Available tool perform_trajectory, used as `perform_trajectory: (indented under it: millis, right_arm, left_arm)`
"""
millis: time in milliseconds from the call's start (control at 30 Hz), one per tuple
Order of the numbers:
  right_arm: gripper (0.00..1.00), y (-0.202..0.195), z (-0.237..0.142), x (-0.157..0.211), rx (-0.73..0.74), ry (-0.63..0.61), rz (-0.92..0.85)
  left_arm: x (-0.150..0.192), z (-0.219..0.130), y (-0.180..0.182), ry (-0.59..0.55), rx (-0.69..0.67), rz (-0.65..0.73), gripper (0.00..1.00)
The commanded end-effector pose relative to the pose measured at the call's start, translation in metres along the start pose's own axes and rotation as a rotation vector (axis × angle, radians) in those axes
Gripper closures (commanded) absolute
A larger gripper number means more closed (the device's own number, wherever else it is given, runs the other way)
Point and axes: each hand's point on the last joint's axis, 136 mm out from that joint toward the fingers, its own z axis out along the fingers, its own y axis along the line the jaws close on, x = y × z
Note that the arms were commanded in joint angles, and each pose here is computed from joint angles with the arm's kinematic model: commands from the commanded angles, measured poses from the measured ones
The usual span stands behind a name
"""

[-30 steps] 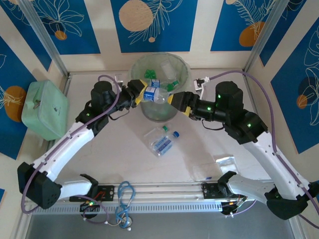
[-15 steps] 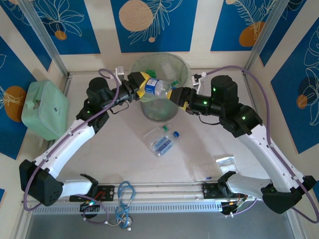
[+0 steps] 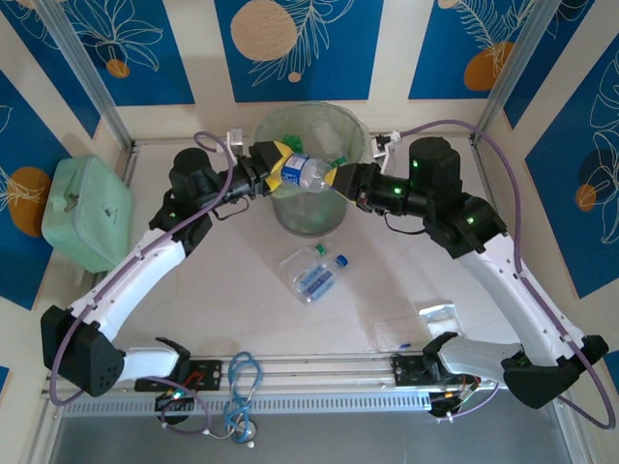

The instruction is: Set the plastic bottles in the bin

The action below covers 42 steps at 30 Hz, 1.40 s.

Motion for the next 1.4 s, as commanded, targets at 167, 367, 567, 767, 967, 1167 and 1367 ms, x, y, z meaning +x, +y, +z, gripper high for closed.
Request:
perform_trajectory:
  millis: [167,367,567,767,967,1167,1367]
  right_arm:
    - [0.74,0.013,-0.002,-0.015,-0.012,-0.037,-0.024]
    - [0.74,0.005,0.010,-0.043,0.035,-0.082,-0.032]
    - [0.74,-0.013,0.038,-0.073,0.069,-0.083,-0.020]
    - [0.74,-0.026,0.068,-0.090,0.063,-0.027,-0.012]
    - [0.48,-0.054,0.080,-0.091,0.115,-0.010,0.022]
    - [0.27,-0.077,0.056,-0.098,0.163,-0.062,0.068]
    - [0.26,-0.068,0.021,-0.088,0.206,-0.107,0.021]
  left_arm:
    - [-0.003,-0.017,-0.019,-0.005,-0.062,0.186,0.00]
    - [-0.032,-0.085,0.009,-0.205,-0.501,0.404,0.00]
    - [-0.039,-0.134,0.045,-0.228,-0.767,0.455,0.00]
    - [-0.025,-0.126,0.058,-0.185,-0.695,0.453,0.02]
    - [-0.018,-0.118,0.072,-0.124,-0.685,0.450,0.05]
    - [-0.010,-0.109,0.081,-0.084,-0.644,0.413,0.11]
    - [-0.001,-0.109,0.099,-0.044,-0.664,0.393,0.17]
